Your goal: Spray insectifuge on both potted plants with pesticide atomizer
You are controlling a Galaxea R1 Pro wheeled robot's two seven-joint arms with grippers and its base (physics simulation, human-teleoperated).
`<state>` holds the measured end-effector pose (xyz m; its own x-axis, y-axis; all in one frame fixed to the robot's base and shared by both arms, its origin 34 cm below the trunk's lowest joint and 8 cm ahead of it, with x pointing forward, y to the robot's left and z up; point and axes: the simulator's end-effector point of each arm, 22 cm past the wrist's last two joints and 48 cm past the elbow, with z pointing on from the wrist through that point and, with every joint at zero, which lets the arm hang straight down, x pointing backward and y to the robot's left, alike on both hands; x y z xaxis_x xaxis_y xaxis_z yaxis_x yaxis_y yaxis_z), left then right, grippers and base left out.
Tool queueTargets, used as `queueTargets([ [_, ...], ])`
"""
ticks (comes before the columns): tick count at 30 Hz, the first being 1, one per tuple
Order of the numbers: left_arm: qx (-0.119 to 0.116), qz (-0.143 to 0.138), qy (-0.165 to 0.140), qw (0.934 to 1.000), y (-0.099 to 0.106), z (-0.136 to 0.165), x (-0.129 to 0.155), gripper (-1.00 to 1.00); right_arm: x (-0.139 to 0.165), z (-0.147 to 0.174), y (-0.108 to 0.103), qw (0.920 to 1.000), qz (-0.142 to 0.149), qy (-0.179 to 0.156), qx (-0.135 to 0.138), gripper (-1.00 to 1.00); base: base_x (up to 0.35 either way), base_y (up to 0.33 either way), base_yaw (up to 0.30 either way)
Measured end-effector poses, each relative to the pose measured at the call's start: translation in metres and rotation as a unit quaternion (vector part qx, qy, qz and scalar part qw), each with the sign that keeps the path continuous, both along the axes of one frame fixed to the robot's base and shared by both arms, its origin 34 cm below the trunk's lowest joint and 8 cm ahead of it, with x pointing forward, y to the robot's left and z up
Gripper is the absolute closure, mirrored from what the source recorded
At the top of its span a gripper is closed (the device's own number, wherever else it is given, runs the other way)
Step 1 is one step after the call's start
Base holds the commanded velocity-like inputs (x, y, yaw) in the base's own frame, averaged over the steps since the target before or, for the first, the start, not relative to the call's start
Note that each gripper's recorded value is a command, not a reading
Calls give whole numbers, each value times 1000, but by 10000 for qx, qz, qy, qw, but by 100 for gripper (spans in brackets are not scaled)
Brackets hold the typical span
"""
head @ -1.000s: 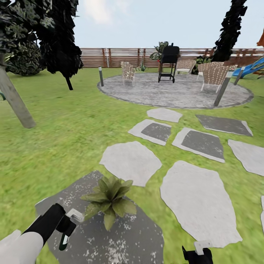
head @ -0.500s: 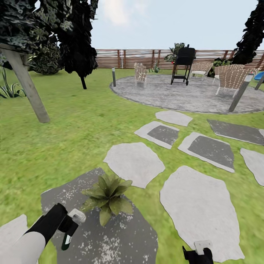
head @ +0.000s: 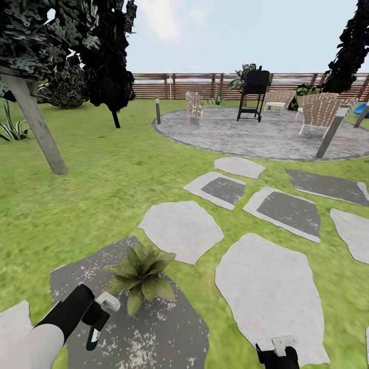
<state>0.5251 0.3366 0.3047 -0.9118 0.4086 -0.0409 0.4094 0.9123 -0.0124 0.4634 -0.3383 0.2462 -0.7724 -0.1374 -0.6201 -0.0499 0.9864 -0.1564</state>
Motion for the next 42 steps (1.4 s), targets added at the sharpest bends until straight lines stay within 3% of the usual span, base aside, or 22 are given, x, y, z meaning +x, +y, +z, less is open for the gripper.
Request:
queueTargets([
  [5,223,7,-78,9997,4,-2,3,100,0,0,1,10000,1,0,3,-100,0,0,215],
  [10,350,-66,-223,9991,-20,-5,11,100,0,0,2,10000,5,0,11,-100,0,0,270],
  [16,311,88,-254,9992,-17,-4,12,100,0,0,1,10000,-3,5,4,-100,0,0,90],
  [28,322,8,-289,9991,-19,-5,13,100,-1,-1,2,10000,7,17,8,-100,0,-161,13],
  [42,361,51,-292,9989,-16,-4,14,100,-1,-1,3,10000,11,17,14,-100,-26,-248,256],
])
